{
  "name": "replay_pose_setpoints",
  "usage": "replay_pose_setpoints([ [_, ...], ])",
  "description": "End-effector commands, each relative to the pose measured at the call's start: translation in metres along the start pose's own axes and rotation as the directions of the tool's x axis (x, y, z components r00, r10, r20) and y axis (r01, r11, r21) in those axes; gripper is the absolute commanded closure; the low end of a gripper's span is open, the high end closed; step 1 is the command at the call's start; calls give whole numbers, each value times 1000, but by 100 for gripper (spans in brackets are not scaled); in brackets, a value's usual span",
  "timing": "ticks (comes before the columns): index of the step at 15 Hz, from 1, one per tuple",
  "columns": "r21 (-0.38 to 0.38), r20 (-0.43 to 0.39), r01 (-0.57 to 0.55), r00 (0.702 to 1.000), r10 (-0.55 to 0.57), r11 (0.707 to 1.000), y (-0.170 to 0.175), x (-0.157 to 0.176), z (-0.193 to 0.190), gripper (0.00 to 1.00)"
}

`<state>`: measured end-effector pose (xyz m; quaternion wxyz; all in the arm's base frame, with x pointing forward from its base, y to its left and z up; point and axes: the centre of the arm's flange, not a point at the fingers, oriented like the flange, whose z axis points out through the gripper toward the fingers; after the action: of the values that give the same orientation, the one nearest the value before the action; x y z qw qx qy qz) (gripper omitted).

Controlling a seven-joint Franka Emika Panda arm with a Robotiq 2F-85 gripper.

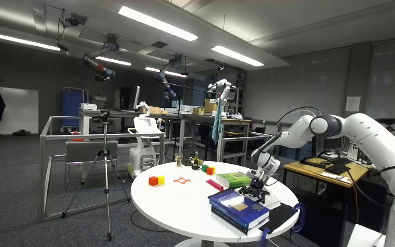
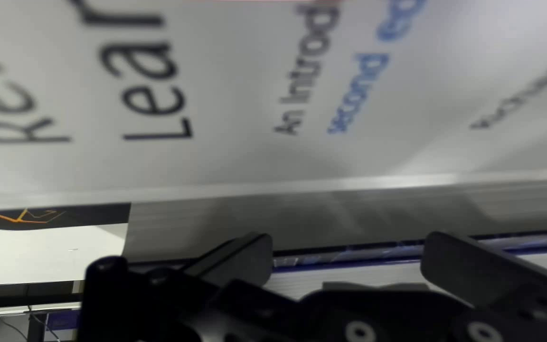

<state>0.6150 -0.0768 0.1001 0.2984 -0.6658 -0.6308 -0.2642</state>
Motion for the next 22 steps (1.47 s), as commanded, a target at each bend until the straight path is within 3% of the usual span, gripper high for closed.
replay_pose_setpoints([
  [1,38,1,17,1000,-17,999,-12,10,20,0],
  [22,73,18,67,997,-69,995,-23,40,62,0],
])
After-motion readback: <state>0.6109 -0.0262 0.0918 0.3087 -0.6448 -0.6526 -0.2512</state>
